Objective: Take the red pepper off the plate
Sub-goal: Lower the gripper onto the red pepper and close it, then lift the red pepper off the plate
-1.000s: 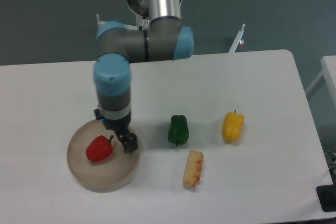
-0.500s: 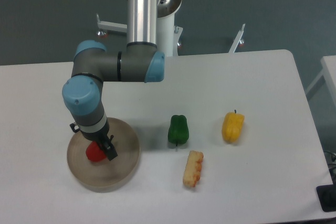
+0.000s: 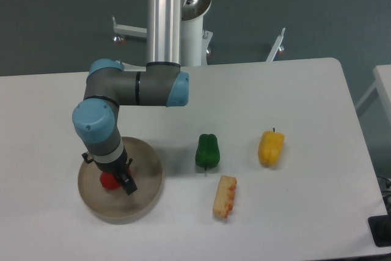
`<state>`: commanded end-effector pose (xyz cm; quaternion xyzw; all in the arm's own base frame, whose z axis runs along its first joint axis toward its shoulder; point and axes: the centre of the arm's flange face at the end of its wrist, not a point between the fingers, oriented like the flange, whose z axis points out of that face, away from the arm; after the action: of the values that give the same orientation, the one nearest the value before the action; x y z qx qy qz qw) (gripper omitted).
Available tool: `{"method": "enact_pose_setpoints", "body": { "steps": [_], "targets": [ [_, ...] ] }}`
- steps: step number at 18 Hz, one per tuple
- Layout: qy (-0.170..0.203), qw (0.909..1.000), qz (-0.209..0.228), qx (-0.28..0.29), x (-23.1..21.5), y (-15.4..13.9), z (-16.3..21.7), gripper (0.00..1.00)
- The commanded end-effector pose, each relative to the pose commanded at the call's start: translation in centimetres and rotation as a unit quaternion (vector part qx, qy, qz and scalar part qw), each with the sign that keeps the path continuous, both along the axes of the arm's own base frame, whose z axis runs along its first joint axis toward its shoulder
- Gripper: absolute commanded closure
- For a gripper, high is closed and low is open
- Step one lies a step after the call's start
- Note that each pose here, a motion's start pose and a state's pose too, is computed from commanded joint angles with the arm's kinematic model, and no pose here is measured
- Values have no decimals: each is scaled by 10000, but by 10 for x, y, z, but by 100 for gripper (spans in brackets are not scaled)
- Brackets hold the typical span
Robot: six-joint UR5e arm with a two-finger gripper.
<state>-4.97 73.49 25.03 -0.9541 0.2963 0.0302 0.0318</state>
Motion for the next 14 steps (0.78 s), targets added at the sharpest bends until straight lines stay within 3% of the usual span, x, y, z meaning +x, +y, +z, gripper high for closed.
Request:
{"method": "enact_pose_setpoints", "body": {
  "steps": [4,6,14],
  "targets": [
    [-33,9997,60,238,1,-2,33,79],
    [-125,9985,143,507,-10,-9,69,79],
    [-244,9913,959,873,-127,-54,142,78]
  ]
}}
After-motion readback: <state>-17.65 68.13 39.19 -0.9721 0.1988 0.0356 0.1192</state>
